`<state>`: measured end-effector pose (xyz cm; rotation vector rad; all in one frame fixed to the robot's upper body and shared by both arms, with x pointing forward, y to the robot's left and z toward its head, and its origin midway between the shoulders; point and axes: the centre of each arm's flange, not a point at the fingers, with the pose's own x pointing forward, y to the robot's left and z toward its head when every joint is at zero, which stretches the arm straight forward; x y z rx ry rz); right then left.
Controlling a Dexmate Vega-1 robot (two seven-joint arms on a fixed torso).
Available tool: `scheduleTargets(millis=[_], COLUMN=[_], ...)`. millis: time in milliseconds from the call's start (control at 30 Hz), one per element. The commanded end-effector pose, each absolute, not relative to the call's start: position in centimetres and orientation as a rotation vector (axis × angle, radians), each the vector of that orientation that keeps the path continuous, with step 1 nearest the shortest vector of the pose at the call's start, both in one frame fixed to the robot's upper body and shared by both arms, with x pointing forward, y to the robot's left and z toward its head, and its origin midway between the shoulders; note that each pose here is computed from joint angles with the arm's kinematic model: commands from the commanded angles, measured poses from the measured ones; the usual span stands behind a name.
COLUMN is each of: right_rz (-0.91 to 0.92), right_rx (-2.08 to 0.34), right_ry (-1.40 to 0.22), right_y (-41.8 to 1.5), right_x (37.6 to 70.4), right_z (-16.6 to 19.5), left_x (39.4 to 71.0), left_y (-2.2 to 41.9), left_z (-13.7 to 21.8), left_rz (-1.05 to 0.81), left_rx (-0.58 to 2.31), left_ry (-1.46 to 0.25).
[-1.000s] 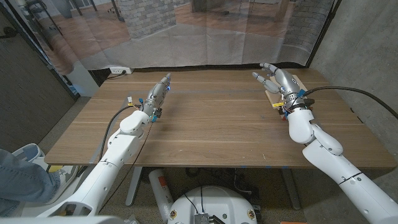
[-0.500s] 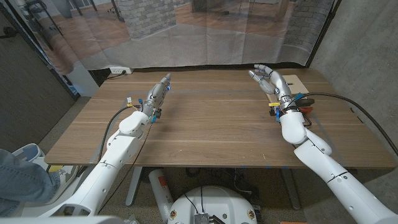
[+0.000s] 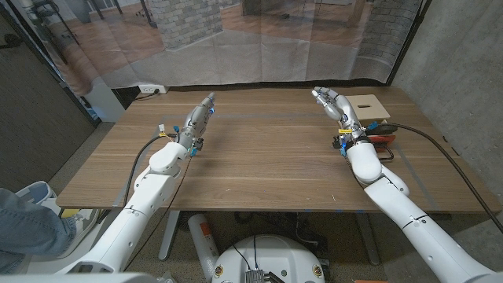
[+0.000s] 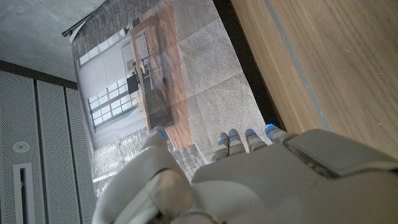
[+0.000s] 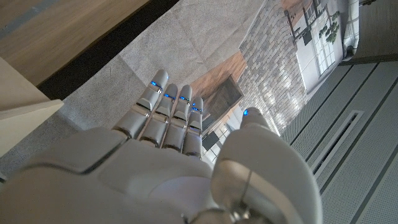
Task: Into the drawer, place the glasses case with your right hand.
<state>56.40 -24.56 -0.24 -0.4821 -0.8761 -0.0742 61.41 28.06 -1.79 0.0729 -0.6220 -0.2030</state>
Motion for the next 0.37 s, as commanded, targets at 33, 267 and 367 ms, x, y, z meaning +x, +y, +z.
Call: scheduleTargets(millis=[33,267,367], right_rz=[-0.002,0.016,0.023], right_rx=[-0.380,-0.359,-0.362], right_ry=[-0.857,-0.846,-0.838], right_y=[-23.96,-23.95,-23.94], right_x=[57.18,57.55,57.76], right_z=[-0.64,-0.82,-1.03], left_x=[61.09,61.16,61.32], left_y=[28.14,28.12,28.02], left_z=[-1.74,-1.69,-1.78], left_rz=[-0.203,-0.202,-0.205], left_rx=[0.068,0.068,0.069], left_ry=[-0.636,-0.634,-0.629])
